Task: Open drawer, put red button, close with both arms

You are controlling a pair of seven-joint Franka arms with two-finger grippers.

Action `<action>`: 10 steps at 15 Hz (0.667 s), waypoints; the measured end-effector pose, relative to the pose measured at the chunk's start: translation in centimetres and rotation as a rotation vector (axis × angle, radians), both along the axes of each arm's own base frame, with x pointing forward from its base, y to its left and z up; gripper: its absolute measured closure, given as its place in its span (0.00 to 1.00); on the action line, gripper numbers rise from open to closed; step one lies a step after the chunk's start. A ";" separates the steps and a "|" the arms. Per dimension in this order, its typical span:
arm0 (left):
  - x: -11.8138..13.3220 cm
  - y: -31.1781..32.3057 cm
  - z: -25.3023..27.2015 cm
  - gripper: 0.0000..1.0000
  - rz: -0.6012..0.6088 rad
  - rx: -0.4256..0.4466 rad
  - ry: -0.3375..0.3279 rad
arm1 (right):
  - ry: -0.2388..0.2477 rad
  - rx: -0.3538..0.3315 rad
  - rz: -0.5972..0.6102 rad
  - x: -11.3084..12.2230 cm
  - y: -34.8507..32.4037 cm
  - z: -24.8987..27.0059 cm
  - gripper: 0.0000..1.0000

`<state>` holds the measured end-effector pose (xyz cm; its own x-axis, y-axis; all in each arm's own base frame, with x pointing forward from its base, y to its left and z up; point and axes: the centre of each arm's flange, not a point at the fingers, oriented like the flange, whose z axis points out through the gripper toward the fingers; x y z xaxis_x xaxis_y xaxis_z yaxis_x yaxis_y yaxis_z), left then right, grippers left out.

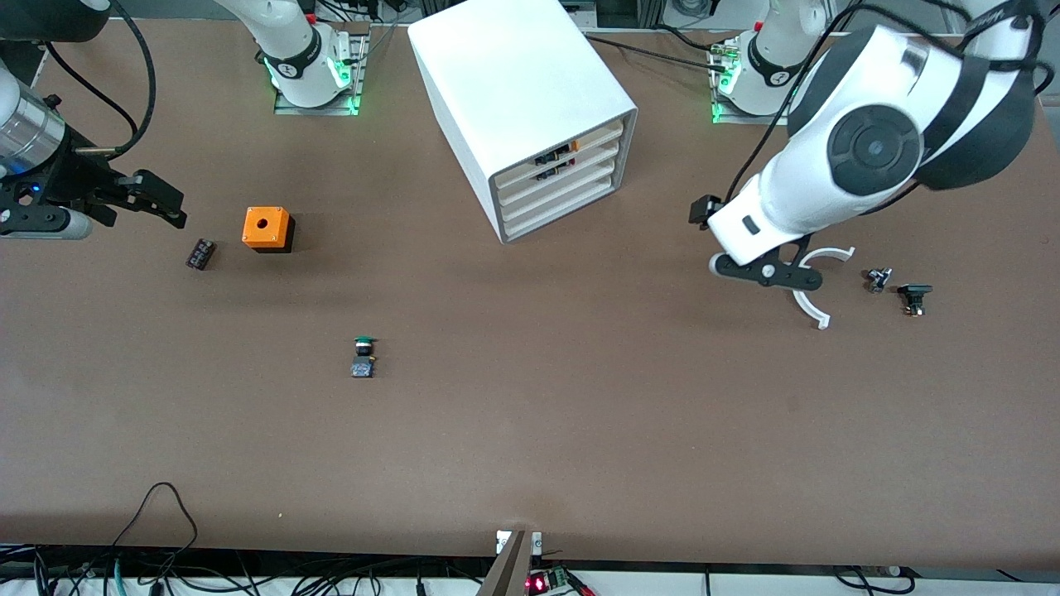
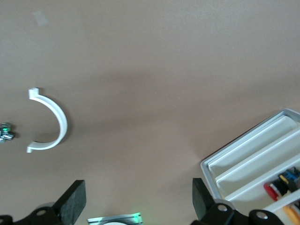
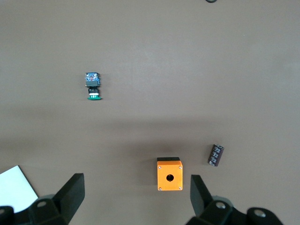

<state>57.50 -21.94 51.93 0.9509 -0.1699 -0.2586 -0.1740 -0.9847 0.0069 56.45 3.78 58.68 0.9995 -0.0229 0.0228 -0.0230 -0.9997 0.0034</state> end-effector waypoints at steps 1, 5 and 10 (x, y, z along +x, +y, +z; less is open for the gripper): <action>0.0 1.1 0.8 0.00 -0.011 -0.001 -0.009 | 0.000 0.000 0.000 0.0 0.0 0.0 0.00; 1.0 7.6 3.5 0.00 -0.031 -0.020 -0.049 | -0.001 0.000 -0.001 0.0 0.0 0.0 0.00; 1.5 15.1 5.4 0.00 0.006 -0.015 -0.119 | -0.002 0.000 -0.001 0.0 0.0 0.1 0.00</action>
<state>58.99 -6.84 57.29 0.9757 -0.1674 -0.1413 -0.1689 -0.9856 0.0015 56.47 3.73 58.75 0.9994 -0.0237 0.0244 -0.0238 -0.9997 0.0032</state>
